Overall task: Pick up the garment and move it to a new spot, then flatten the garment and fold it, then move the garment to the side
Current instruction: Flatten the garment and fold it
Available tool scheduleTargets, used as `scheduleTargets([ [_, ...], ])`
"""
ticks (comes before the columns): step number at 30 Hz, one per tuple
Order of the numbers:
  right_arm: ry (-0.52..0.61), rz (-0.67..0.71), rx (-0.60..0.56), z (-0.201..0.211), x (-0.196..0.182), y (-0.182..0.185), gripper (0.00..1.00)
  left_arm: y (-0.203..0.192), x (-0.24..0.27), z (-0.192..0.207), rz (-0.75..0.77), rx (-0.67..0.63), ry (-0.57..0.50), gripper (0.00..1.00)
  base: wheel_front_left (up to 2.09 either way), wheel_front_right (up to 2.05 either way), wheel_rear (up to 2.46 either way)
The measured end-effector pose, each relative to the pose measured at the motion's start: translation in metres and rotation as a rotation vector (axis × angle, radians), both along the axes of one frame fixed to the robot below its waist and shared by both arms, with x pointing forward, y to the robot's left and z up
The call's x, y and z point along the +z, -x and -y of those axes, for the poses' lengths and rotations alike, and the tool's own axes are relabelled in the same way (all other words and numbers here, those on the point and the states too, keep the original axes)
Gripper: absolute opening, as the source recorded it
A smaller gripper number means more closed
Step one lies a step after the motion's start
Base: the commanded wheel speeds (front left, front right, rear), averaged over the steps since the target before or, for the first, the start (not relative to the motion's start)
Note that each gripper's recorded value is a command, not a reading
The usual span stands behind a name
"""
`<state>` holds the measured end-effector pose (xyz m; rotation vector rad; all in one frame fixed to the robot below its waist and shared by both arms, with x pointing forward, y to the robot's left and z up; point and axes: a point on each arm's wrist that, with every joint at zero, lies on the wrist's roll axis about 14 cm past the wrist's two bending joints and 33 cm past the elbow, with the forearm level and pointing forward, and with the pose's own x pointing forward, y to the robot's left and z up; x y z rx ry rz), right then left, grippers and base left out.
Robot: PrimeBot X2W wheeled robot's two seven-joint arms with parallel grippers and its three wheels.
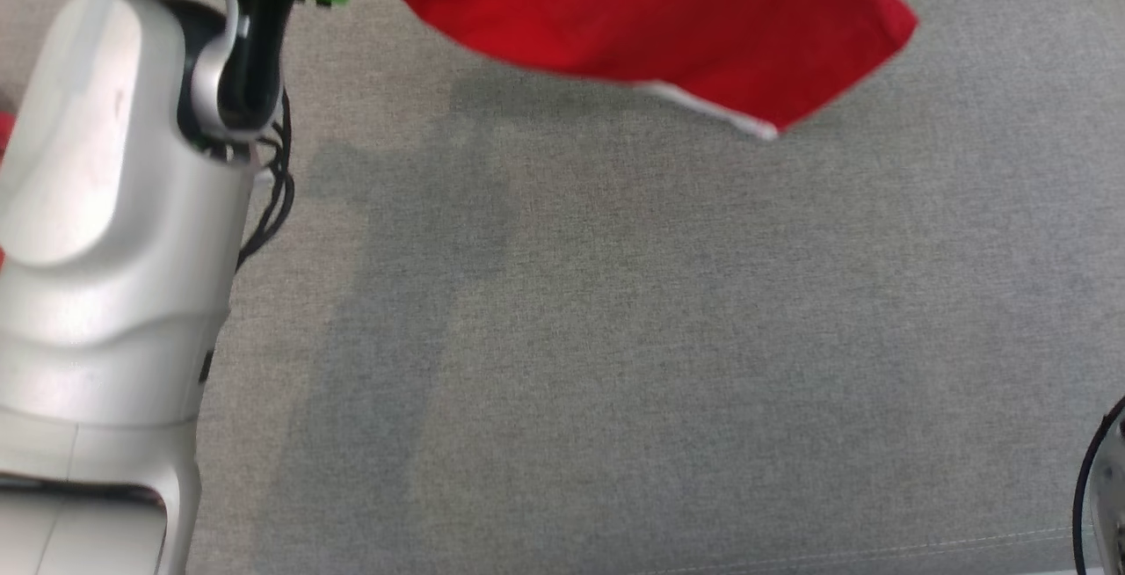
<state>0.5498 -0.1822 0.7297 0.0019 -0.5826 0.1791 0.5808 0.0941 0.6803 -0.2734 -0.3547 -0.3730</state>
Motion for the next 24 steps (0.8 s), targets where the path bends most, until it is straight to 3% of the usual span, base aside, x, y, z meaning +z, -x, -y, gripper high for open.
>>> scheduleTargets([
  [5,-0.015,0.029,0.028,-0.013,0.015,-0.036,0.0,-0.039,0.004,-0.005,0.024,0.057,0.005,0.0,0.0,0.0,0.0],
  [9,-0.021,-0.054,0.05,-0.027,-0.009,-0.059,0.0,-0.059,-0.031,-0.013,-0.074,0.104,-0.021,0.0,0.0,0.0,0.0],
  [12,-0.033,-0.197,0.065,-0.038,-0.058,-0.074,0.0,-0.065,-0.082,-0.02,-0.211,0.132,-0.035,0.0,0.0,0.0,0.0],
  [16,-0.049,-0.441,0.077,-0.05,-0.153,-0.076,0.0,-0.047,-0.182,-0.027,-0.467,0.156,-0.056,0.0,0.0,0.0,0.0],
  [20,-0.064,-0.673,0.073,-0.052,-0.247,-0.049,0.0,-0.007,-0.257,-0.028,-0.673,0.156,-0.066,0.0,0.0,0.0,0.0],
  [24,-0.12,-0.781,0.08,-0.056,-0.292,-0.015,0.0,0.03,-0.292,-0.031,-0.761,0.147,-0.09,0.0,0.0,0.0,0.0],
])
